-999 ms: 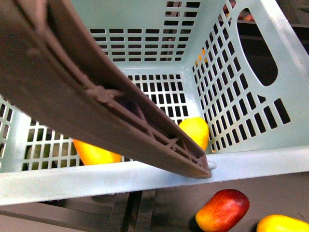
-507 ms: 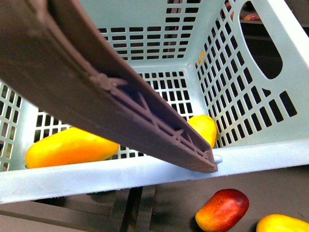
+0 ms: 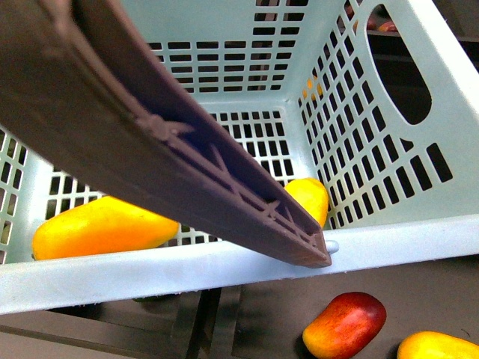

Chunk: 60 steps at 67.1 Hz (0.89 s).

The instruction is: Pick lemon and mango into basket

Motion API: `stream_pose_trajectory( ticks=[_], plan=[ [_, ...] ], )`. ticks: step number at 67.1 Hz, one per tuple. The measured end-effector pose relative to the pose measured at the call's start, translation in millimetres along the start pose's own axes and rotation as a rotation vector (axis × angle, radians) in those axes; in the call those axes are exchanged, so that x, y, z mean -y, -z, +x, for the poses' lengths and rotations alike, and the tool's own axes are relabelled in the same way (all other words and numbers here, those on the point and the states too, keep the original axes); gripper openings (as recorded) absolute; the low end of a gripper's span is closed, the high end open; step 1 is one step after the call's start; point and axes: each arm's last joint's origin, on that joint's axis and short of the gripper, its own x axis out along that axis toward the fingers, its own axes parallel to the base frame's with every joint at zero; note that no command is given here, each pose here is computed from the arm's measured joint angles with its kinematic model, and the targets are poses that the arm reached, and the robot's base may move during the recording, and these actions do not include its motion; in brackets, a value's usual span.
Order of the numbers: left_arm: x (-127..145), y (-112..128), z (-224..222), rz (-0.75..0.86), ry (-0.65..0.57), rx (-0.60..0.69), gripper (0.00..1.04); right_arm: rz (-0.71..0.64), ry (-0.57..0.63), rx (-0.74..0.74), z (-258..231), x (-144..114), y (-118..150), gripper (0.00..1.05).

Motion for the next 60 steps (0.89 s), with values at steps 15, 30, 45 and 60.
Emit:
stream_pose_trajectory(
  ticks=[15,30,45,60],
  plan=[
    [0,0,0,-0.001,0.000,0.000,0.14,0.000,0.026,0.004,-11,6,7,0.02],
    [0,0,0,0.000,0.001,-0.001,0.14,0.000,0.025,0.018,-19,6,14,0.02],
    [0,0,0,-0.001,0.000,0.000,0.14,0.000,0.027,0.030,-26,6,12,0.02],
    [0,0,0,0.000,0.000,0.000,0.14,0.000,0.027,0.031,-32,5,12,0.02]
  ],
)
